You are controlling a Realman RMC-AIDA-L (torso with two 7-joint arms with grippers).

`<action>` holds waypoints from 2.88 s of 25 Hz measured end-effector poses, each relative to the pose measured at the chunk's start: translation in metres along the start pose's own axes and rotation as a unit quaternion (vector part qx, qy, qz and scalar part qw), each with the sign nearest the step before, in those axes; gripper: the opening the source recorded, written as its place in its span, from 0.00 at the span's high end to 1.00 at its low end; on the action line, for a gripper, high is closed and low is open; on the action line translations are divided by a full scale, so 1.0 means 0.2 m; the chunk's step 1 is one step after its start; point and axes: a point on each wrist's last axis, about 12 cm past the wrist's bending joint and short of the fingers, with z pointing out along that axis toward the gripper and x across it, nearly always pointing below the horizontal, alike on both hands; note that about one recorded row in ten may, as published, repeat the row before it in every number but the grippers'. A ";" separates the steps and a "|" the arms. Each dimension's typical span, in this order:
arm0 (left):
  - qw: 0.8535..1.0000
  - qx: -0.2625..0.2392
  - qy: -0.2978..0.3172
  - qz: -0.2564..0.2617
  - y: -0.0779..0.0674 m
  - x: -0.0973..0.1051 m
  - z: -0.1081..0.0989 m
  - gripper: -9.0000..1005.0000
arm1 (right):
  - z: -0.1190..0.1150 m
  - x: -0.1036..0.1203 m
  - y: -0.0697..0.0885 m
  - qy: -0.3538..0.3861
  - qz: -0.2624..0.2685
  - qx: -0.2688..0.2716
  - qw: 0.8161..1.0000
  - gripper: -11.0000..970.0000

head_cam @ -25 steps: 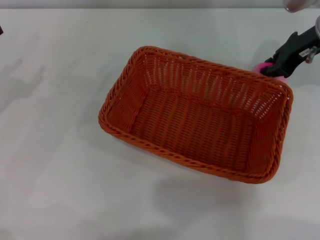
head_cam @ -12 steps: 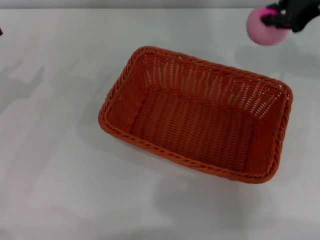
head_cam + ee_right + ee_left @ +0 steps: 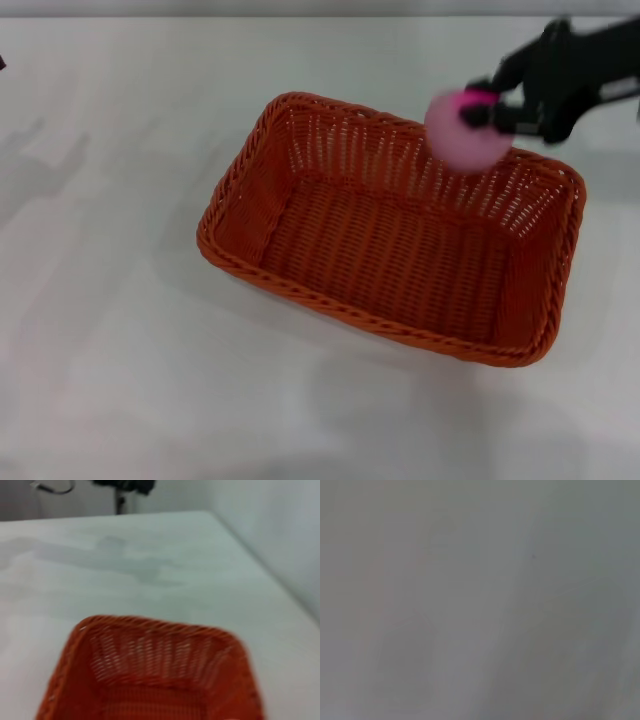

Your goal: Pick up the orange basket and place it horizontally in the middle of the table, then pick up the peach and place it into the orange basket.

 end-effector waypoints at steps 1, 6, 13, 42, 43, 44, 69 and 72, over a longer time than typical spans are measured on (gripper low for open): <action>1.000 0.000 0.000 -0.001 0.00 0.00 0.00 0.30 | 0.02 0.01 0.01 0.001 0.002 -0.008 1.000 0.78; 1.000 0.003 0.001 -0.012 -0.01 0.02 0.01 0.30 | 0.13 0.10 0.03 -0.004 0.015 -0.055 0.998 0.78; 1.000 0.005 0.002 -0.018 -0.02 0.04 0.02 0.30 | 0.19 0.18 0.02 -0.005 0.033 -0.062 0.998 0.78; 0.996 -0.036 -0.078 0.028 0.01 0.05 -0.04 0.30 | -0.26 0.59 -0.03 -0.249 0.134 0.169 0.944 0.14; 0.995 -0.042 -0.086 0.030 0.01 0.05 -0.05 0.30 | -0.27 0.65 -0.02 -0.264 0.146 0.186 0.935 0.14; 0.994 -0.051 -0.095 0.031 0.02 0.06 -0.07 0.30 | -0.27 0.71 0.00 -0.278 0.151 0.206 0.926 0.14; 0.974 -0.134 -0.178 0.035 -0.02 0.23 -0.19 0.30 | -0.08 1.17 0.33 -0.332 0.243 0.431 0.803 0.14; 0.969 -0.154 -0.190 0.019 0.00 0.23 -0.20 0.30 | -0.08 1.18 0.34 -0.336 0.245 0.443 0.794 0.14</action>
